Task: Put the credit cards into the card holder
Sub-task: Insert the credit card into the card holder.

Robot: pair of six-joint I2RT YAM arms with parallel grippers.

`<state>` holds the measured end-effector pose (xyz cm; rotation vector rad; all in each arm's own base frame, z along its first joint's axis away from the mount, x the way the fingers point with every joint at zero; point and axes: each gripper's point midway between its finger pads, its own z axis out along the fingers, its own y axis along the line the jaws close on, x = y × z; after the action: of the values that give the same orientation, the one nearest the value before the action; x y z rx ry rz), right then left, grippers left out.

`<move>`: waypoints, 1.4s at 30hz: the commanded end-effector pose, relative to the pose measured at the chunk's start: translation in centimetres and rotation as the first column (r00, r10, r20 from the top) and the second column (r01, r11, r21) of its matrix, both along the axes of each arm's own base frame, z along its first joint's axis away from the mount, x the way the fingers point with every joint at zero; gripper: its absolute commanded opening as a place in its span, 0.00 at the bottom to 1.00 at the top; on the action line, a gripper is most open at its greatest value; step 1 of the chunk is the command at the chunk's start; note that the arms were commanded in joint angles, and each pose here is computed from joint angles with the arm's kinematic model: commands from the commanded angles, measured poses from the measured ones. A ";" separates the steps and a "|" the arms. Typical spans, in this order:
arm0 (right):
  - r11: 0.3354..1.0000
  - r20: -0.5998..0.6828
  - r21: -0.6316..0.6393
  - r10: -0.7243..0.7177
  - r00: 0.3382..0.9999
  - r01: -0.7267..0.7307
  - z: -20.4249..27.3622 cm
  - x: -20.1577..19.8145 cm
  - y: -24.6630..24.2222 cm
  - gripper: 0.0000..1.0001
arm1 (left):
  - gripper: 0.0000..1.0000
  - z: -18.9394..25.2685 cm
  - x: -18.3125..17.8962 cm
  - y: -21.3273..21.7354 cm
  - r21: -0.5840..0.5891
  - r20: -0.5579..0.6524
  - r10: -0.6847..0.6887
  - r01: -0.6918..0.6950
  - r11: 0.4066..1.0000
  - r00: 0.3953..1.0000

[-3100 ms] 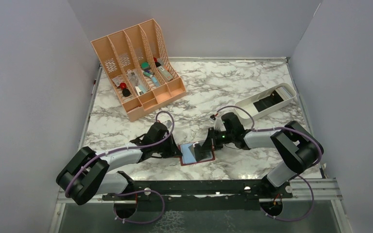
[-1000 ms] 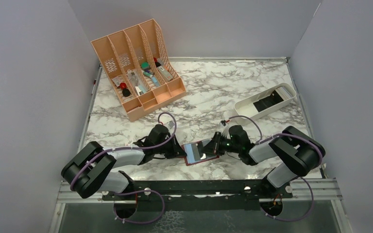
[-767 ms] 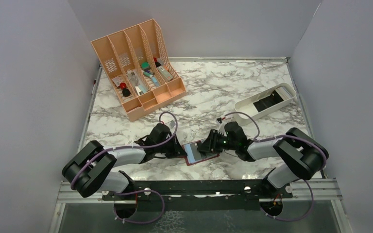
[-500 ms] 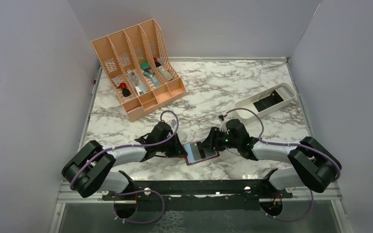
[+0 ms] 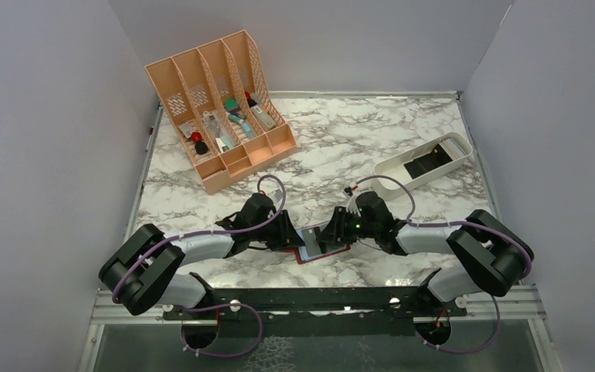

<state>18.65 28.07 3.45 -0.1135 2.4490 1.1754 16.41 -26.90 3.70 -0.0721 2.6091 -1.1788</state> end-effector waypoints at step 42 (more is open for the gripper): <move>0.991 -0.066 0.129 0.030 0.997 -0.021 -0.9 -2.0 1.7 0.22 | 0.43 5.2 1.8 -0.6 -0.004 0.123 -0.003 0.004 1.000 0.992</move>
<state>17.00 29.74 2.76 -0.0488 2.4306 1.3649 17.78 -27.52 7.75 -0.0074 2.5316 -1.1767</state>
